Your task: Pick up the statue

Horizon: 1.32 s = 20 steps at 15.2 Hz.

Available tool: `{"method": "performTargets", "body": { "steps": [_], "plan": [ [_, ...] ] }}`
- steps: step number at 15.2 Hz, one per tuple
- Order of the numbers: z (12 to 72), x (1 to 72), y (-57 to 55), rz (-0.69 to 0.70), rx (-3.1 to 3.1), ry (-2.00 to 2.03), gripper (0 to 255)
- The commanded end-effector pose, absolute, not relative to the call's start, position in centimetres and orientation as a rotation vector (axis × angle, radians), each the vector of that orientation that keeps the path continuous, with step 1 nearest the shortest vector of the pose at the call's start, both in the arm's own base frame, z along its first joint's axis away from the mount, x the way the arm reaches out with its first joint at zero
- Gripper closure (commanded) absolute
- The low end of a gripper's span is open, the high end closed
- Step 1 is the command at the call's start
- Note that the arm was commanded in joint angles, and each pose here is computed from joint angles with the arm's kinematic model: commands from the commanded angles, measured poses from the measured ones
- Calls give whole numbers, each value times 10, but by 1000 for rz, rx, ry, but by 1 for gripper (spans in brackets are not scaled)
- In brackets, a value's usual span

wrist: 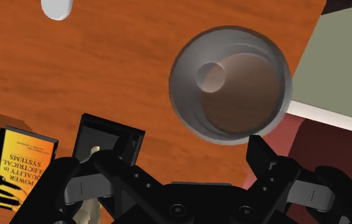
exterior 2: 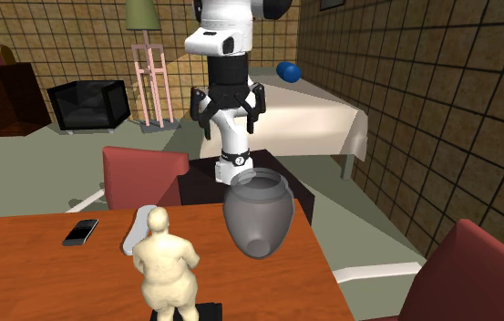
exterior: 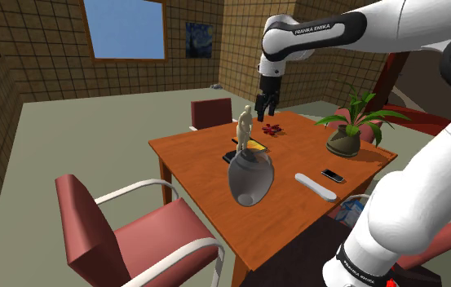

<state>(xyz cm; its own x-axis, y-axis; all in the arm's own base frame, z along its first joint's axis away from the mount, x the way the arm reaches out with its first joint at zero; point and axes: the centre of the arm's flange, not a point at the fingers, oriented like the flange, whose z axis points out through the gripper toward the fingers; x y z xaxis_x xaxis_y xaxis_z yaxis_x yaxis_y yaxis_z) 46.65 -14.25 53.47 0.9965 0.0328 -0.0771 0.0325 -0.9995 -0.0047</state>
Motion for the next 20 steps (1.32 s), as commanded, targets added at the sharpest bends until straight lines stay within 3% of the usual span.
{"method": "performTargets", "body": {
  "steps": [1, 17, 20],
  "plan": [
    [533, 485, -160, 117, -3141, -43, 0],
    [524, 643, -291, 76, -3174, 26, 0],
    [513, 646, -293, 75, -3175, 27, 0]
  ]
}}
